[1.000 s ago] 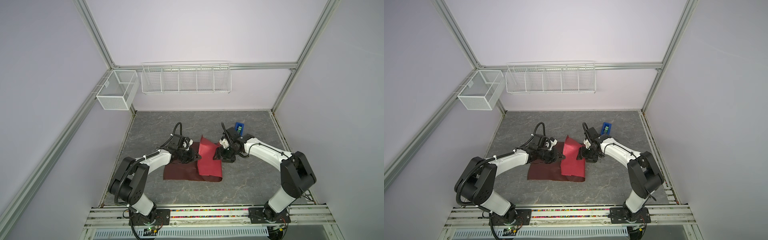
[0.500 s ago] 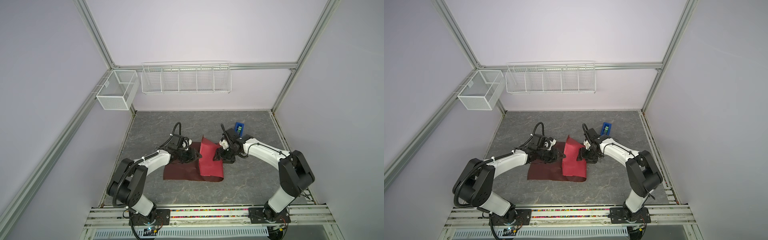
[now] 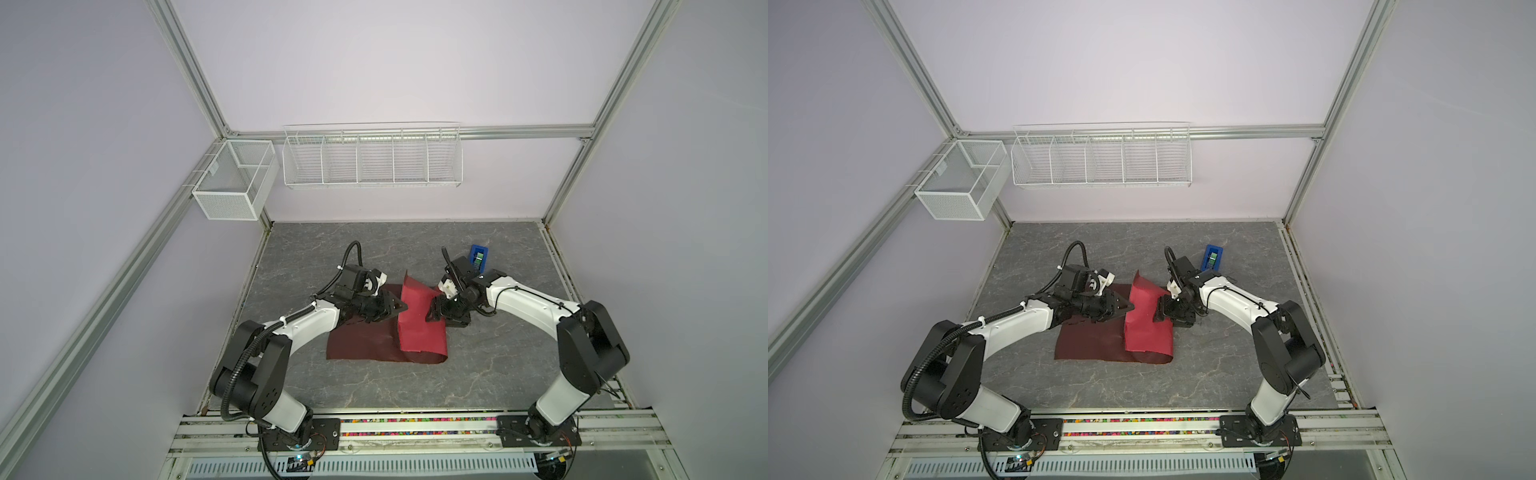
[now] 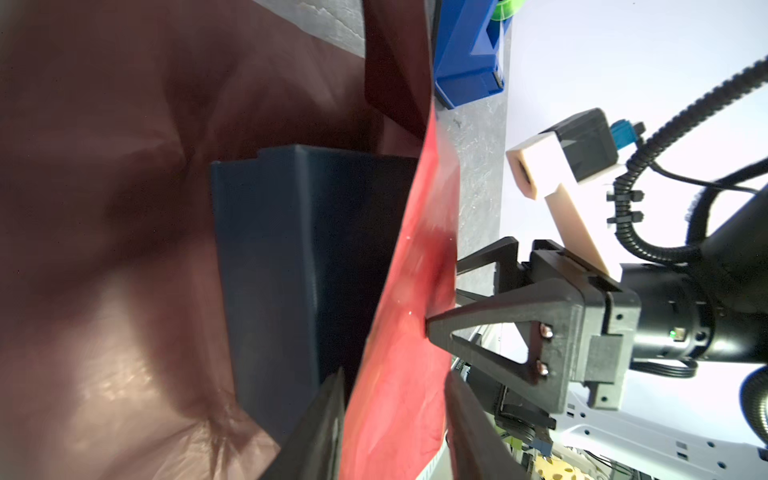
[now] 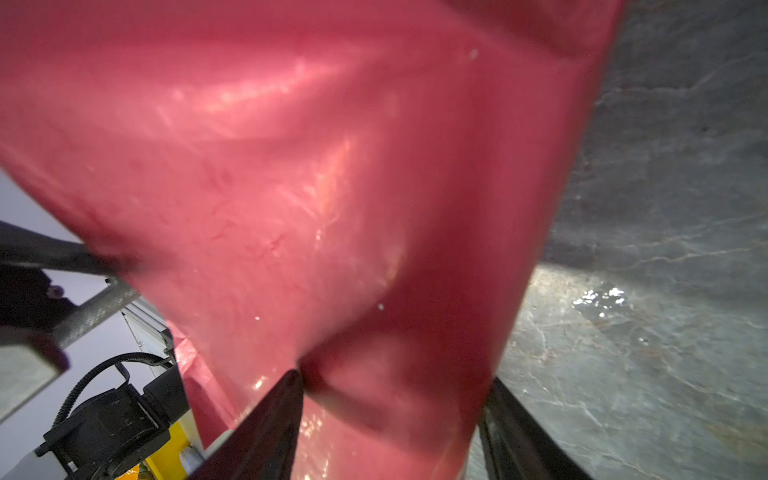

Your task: Wrap the gift box in paper

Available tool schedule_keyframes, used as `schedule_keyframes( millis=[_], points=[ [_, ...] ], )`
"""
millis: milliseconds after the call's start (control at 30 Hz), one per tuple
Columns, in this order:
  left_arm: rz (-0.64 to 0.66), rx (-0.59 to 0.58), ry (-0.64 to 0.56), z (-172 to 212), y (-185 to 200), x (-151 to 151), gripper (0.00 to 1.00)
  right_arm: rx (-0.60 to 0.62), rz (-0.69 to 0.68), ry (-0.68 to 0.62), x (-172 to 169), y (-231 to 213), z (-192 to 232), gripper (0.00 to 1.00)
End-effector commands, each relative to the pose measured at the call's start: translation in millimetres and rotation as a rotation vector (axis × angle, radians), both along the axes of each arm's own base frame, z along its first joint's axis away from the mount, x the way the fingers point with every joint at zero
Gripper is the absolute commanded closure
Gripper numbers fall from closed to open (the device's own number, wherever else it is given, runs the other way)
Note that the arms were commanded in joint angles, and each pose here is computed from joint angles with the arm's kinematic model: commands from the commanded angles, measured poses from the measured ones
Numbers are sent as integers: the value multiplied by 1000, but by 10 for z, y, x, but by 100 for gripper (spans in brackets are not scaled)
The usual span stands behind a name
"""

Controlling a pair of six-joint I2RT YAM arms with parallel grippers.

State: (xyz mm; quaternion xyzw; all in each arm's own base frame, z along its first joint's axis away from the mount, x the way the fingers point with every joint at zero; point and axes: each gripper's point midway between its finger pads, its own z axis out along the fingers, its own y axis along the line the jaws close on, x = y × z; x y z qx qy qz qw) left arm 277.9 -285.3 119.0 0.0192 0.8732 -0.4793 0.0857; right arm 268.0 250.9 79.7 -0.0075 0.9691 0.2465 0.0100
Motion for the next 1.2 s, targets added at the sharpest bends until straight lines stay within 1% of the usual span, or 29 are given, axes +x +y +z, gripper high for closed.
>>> schedule_keyframes(
  millis=[0,67,167,367,467,533,600,700,733,867,1000,1167],
  points=[
    [-19,-47,1,54,-79,66,61,13,3,3,-30,17,39,32],
    [-21,-46,6,27,-84,71,62,12,2,4,-31,15,30,32],
    [-24,-46,6,14,-93,81,66,13,2,4,-30,20,35,32],
    [-17,14,5,-91,-31,74,86,13,2,2,-27,19,52,32],
    [-10,49,-9,-95,15,81,92,12,2,-2,-23,16,72,32],
    [-3,79,-26,-86,50,97,90,11,2,-4,-23,14,75,32],
    [4,104,-36,-93,82,112,77,11,1,-3,-23,10,79,32],
    [9,129,-40,-119,102,137,65,12,4,-4,-31,16,84,32],
    [10,136,-42,-131,106,148,64,12,1,-5,-25,13,86,32],
    [-6,83,-39,-84,22,167,63,14,1,-8,-30,15,98,32],
    [-27,-4,-32,-2,-86,157,63,14,0,-7,-33,12,95,32],
    [-35,-40,-38,70,-114,141,69,18,0,-8,-35,14,98,32]
  ],
)
